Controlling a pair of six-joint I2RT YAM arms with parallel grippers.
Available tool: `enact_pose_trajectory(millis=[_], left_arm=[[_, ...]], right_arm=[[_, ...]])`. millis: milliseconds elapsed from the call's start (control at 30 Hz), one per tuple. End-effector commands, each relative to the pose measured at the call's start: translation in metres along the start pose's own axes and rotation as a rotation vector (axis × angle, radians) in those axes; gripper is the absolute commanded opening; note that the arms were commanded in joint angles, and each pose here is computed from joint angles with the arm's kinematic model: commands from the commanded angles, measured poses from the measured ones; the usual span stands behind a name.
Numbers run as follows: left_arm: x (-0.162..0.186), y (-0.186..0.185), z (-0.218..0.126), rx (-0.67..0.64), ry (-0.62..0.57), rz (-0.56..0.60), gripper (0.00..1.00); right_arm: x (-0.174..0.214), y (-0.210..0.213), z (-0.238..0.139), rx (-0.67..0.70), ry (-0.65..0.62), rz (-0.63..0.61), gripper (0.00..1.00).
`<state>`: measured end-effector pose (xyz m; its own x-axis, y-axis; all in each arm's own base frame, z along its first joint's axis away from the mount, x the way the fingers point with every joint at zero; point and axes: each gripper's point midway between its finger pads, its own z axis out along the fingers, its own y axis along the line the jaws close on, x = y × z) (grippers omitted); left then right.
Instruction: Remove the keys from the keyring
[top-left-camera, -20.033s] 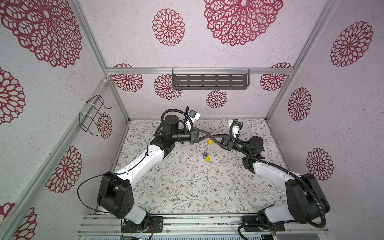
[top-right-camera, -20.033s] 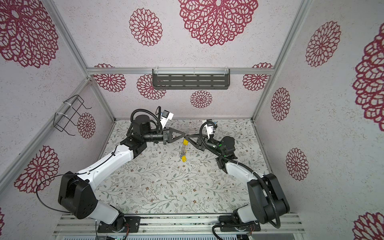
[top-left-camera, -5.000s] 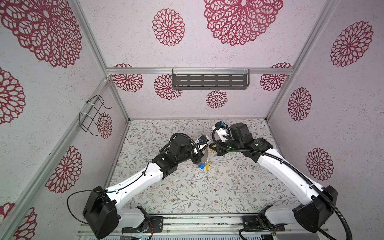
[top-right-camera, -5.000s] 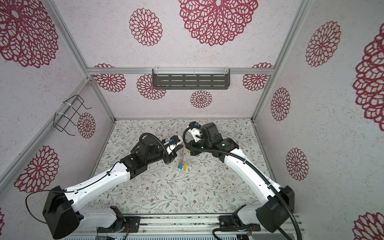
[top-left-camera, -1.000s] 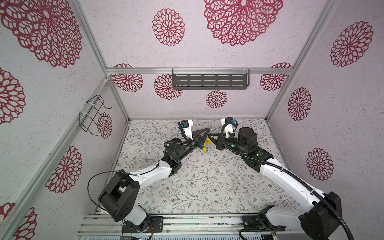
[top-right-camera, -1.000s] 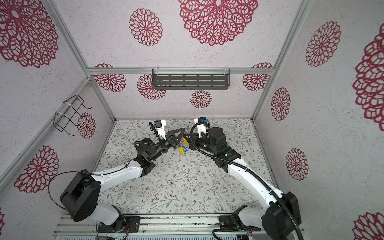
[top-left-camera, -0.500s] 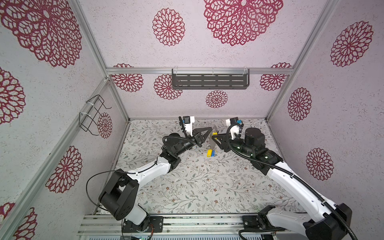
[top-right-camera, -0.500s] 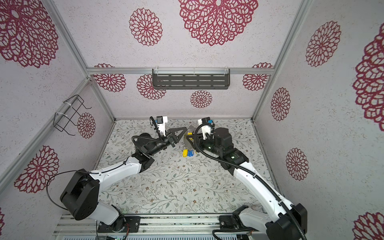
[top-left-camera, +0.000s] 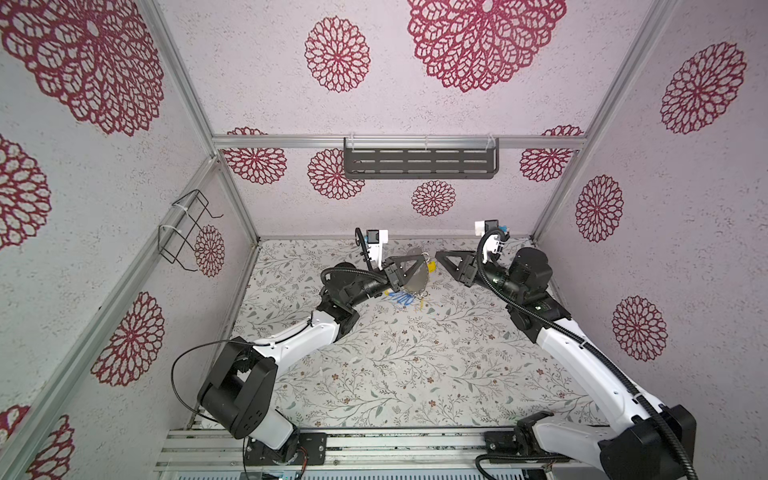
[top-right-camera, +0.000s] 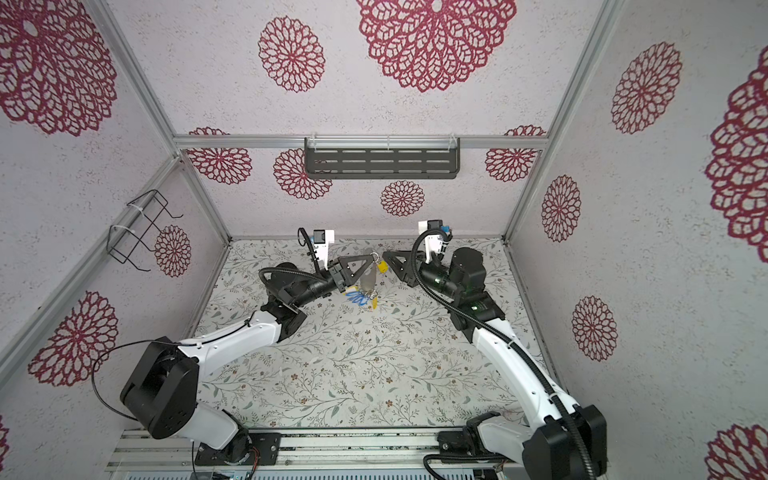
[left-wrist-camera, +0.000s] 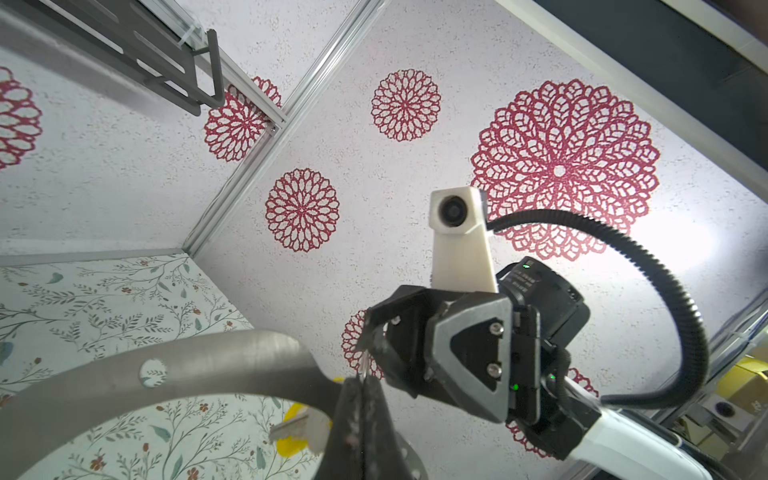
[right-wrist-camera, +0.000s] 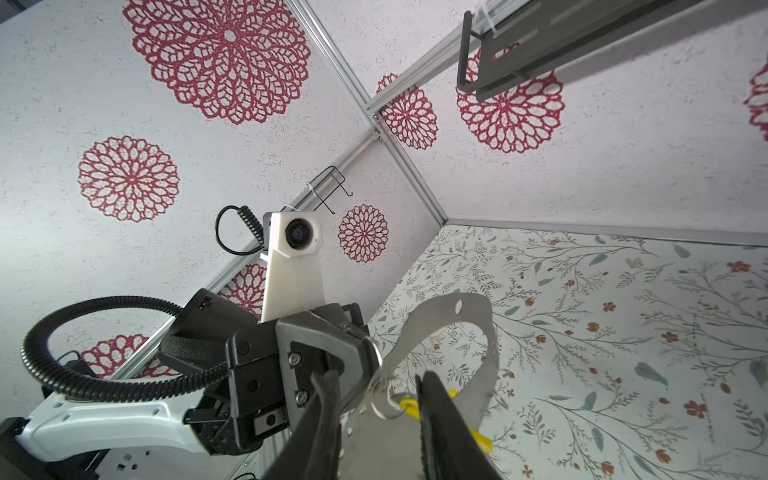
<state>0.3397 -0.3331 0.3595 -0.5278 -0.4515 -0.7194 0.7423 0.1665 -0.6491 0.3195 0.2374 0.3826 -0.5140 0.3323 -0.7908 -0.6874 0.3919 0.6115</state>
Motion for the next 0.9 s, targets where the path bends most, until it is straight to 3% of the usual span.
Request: enact_pose_trajectory(millis=[0,167,667,867], left_arm=[[-0.013,-0.018,0.003,0.072,-0.018,0.009,0.00],[-0.011,-0.018,0.005,0.078,-0.007,0.006,0.00],[-0.017,-0.020,0.008,0.083,-0.017,0.019,0.00],[-0.017,-0.018,0.010,0.075,-0.013,0.024,0.00]], right_arm=[[-0.016,0.027,-0.004,-0.114,-0.049,-0.038,0.35],[-0.013,0.027,-0.001,-0.135,-0.037,-0.034,0.33],[0.006,0.025,0.007,-0.149,0.000,-0.007,0.15],[0.007,0.026,0.008,-0.151,0.001,-0.007,0.13]])
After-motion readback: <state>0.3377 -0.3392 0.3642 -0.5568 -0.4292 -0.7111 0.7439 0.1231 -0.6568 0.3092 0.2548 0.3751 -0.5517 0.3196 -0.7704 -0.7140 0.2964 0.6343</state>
